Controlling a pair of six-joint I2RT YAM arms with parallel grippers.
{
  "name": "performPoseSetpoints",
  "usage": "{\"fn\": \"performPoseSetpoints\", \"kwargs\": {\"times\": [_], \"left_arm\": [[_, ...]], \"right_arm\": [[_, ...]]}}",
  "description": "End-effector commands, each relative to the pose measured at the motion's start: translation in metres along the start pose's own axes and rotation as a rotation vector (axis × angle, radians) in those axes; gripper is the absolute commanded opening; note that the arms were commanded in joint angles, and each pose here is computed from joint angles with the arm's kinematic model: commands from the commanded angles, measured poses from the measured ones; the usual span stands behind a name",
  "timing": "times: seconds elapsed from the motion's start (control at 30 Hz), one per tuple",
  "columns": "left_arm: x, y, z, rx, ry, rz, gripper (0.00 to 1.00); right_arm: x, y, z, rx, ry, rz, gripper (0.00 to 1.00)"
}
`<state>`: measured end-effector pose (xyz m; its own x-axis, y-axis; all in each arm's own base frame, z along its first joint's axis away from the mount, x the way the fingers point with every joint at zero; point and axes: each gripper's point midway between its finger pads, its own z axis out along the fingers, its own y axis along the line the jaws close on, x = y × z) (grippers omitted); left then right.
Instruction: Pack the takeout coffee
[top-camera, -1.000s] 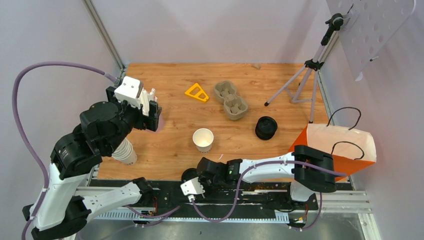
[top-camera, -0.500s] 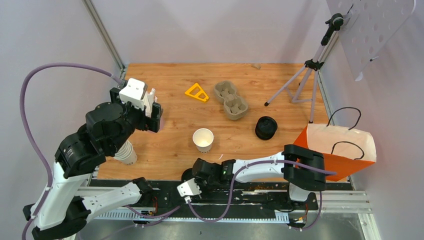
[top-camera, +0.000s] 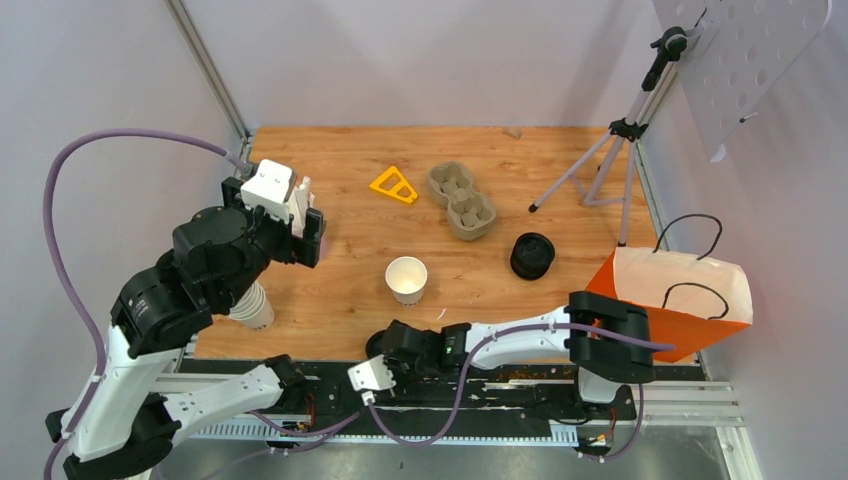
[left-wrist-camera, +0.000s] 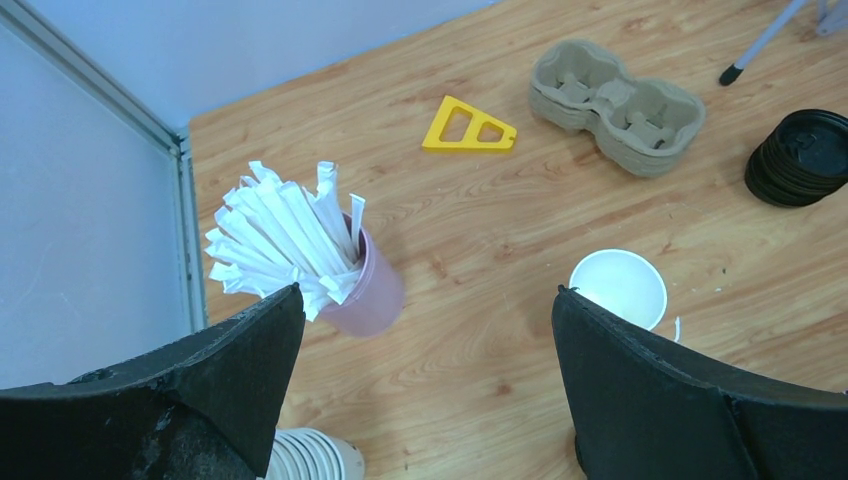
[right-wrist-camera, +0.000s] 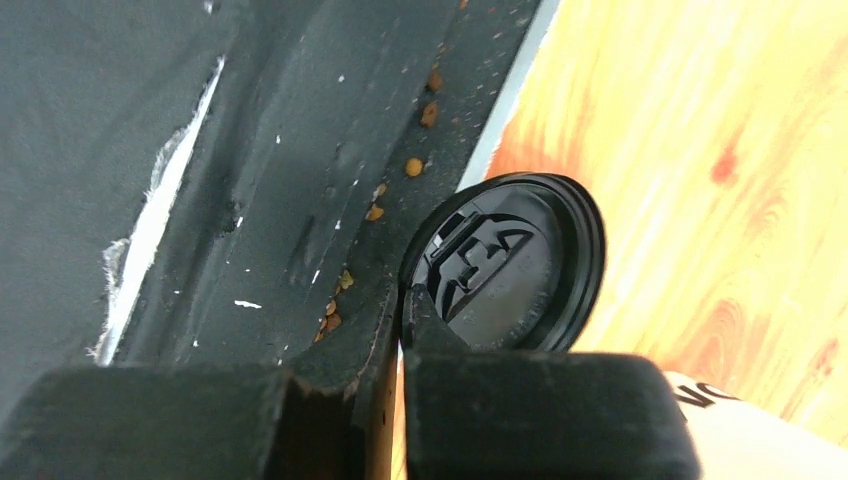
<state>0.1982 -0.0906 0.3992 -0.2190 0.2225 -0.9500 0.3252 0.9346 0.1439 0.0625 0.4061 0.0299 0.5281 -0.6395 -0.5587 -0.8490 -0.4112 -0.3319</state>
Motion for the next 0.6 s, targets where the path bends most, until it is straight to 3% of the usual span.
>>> {"fn": "performPoseSetpoints", "kwargs": {"times": [0.0,0.23,0.37,0.57], "left_arm": [[-0.009,-0.005,0.0,0.032,-0.036,-0.004,0.99],[-0.015,-0.024,-0.006,0.157,-0.052,0.008,1.0],[-0.015,-0.034,-0.007,0.216,-0.068,0.02,1.0],[-0.006,-0.065,-0.004,0.382,-0.143,0.113,1.0]], "right_arm": [[-0.046,-0.022,-0.036,0.089,-0.148,0.141,0.0],[-0.083,-0.074,-0.114,0.209,-0.32,0.483,0.0],[-0.078,-0.115,-0.16,0.337,-0.385,0.725,0.0],[-0.073,-0.176,-0.254,0.421,-0.692,1.051,0.0]]}}
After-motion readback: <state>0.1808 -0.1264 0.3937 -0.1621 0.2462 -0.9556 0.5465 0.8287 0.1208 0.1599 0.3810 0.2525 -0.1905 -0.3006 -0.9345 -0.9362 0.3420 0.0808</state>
